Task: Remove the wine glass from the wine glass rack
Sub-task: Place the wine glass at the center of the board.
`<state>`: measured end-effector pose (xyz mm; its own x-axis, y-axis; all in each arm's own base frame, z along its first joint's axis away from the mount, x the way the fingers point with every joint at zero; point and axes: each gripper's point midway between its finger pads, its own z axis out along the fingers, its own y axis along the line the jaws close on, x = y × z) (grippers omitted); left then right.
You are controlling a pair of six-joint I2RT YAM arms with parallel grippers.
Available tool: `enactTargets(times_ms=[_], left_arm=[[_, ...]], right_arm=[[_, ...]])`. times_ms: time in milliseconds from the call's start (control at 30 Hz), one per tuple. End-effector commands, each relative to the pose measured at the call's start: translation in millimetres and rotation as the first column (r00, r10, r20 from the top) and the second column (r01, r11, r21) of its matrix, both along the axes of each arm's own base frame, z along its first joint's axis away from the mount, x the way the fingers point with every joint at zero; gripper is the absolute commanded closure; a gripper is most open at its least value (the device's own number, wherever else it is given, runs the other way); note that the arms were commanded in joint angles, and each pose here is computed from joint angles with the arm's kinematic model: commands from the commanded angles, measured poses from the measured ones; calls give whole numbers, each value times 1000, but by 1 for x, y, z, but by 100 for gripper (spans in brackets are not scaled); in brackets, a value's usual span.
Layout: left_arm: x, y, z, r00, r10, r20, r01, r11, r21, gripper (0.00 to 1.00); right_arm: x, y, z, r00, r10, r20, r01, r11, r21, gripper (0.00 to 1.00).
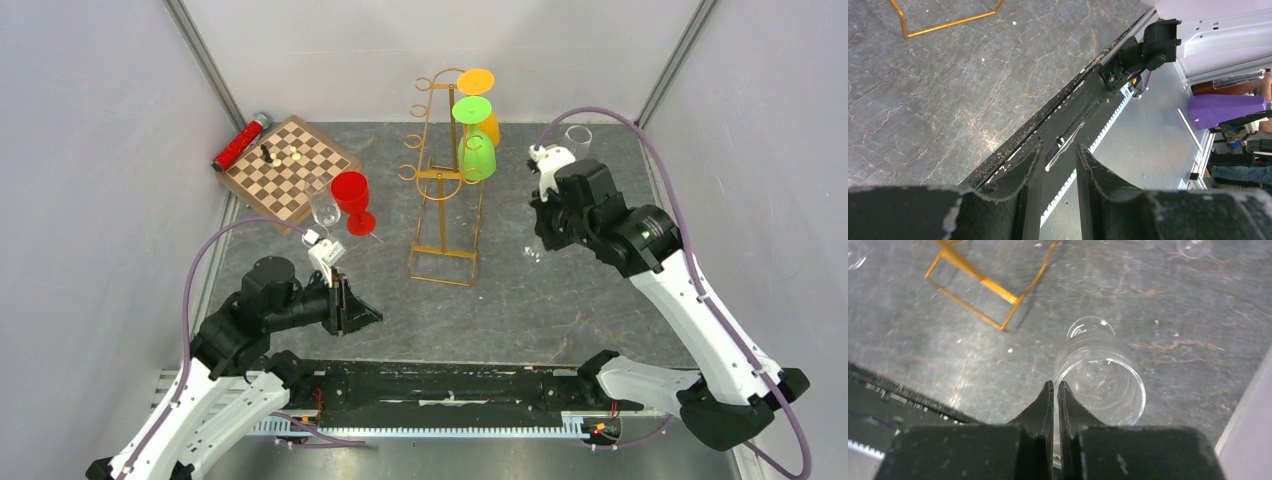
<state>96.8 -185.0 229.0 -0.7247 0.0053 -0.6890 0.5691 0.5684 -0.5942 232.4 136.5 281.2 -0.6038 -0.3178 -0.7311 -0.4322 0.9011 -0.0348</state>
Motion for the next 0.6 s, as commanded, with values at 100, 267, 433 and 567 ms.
enactTargets(times_ms=[100, 267, 433, 567], left_arm=[[5, -2, 11, 995, -13, 95, 16, 1000, -26, 64], [4, -3, 9, 996, -25, 86, 27, 999, -26, 64], [4, -3, 9, 996, -26, 86, 29, 999, -29, 64], [4, -2, 10, 996, -20, 92, 23, 999, -31, 64]], right_arm=[[66, -43, 24, 962, -229, 149, 226, 973, 41, 100], [100, -76, 2, 939, -322, 122, 312, 946, 88, 100], [127, -96, -17, 921, -380, 90, 372, 924, 91, 100], [144, -106, -26, 913, -402, 70, 393, 913, 111, 100]])
